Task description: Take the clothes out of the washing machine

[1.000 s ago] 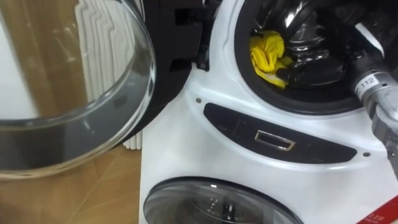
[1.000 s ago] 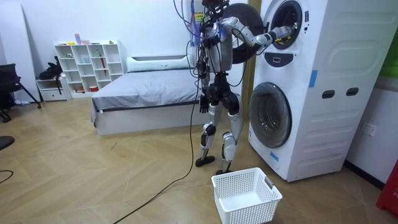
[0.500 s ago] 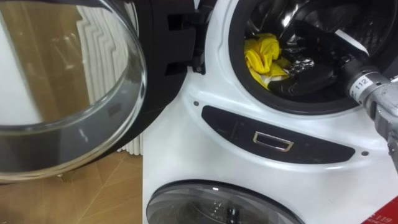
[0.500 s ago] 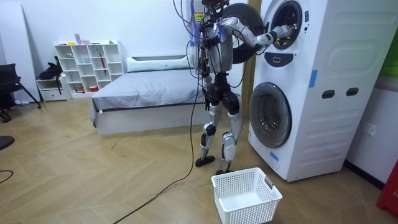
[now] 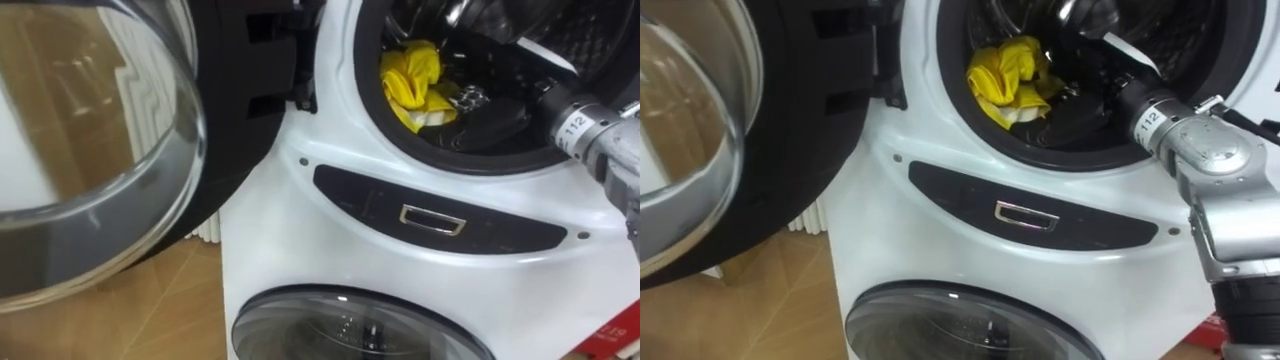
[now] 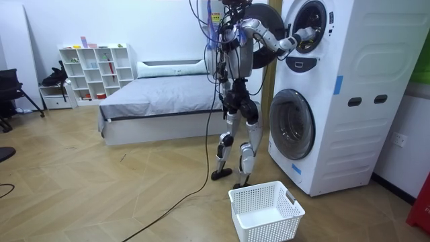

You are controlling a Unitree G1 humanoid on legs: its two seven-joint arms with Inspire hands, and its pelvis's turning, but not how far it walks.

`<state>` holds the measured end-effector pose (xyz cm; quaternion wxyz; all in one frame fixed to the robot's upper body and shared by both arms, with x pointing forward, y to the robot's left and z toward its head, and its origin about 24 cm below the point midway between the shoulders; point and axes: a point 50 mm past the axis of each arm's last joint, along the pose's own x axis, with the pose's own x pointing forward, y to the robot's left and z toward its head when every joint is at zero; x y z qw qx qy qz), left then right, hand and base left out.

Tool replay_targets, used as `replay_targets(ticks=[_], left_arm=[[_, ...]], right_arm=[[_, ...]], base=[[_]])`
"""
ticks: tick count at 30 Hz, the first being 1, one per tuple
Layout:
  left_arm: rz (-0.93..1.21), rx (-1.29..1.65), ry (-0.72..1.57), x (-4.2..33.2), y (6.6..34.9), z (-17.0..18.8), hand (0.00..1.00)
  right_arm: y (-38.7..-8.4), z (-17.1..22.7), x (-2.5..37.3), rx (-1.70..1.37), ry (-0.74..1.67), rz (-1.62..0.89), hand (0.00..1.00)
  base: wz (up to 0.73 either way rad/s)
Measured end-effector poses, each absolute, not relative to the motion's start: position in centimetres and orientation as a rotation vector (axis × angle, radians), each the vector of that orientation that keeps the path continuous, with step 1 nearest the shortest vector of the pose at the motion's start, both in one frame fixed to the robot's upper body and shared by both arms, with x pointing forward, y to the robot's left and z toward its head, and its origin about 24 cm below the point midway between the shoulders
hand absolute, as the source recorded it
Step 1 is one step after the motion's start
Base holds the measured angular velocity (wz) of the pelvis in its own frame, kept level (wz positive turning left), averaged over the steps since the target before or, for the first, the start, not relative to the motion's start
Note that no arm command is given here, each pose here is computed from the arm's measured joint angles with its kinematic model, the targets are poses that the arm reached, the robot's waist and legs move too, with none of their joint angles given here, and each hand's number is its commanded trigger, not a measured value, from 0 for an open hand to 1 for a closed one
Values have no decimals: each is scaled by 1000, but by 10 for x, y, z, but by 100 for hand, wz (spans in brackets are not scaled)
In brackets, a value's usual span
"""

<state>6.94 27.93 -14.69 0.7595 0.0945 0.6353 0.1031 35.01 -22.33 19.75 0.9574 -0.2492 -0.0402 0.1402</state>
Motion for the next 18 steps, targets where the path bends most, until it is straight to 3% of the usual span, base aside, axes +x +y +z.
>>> replay_targets(ticks=[6,7,8,9,18], left_arm=[[234,194,1379,67,284,-147,0],[236,195,1382,66,284,-147,0],[236,196,1385,65,285,-148,0],[237,195,1388,64,285,-148,0],[233,197,1392,63,285,-148,0]], right_arm=[[-214,198,350,-566,-78,331,0],[-213,197,350,-574,-73,341,39],[-211,196,350,-586,-69,347,93],[-210,195,350,-589,-64,356,100],[-214,192,348,-611,-41,345,100]], base=[[-4],[0],[-3],[-6],[-1]])
